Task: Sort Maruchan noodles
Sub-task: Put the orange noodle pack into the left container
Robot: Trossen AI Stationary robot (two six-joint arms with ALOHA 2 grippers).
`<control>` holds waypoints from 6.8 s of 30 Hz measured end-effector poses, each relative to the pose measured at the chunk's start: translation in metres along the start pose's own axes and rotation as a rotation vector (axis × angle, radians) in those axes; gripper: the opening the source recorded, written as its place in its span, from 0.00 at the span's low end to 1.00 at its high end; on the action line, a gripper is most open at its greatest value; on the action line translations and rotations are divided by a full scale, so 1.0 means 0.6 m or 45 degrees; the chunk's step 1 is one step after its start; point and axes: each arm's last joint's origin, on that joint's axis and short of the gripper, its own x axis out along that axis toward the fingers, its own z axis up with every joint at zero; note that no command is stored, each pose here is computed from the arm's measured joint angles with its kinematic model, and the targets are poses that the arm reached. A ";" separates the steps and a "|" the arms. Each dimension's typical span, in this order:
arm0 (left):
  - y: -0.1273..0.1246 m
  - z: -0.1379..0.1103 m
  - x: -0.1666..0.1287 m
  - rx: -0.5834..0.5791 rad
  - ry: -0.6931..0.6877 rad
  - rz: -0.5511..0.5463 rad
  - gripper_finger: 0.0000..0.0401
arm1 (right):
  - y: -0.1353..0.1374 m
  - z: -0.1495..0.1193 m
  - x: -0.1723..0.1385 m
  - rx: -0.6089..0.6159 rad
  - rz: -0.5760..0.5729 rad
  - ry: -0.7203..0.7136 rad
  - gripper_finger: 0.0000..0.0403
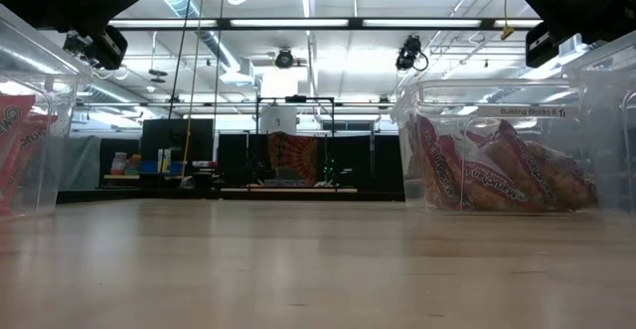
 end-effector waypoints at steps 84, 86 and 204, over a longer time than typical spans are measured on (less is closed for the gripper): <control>0.000 0.000 0.000 0.000 -0.001 0.000 0.10 | -0.484 -0.079 0.191 0.713 -2.033 1.750 0.34; 0.000 0.000 0.000 -0.001 -0.001 -0.001 0.10 | -0.485 -0.079 0.191 0.701 -2.043 1.738 0.30; -0.047 0.273 0.329 -0.330 0.354 0.768 0.71 | -0.153 0.207 0.523 0.300 -0.667 0.105 0.02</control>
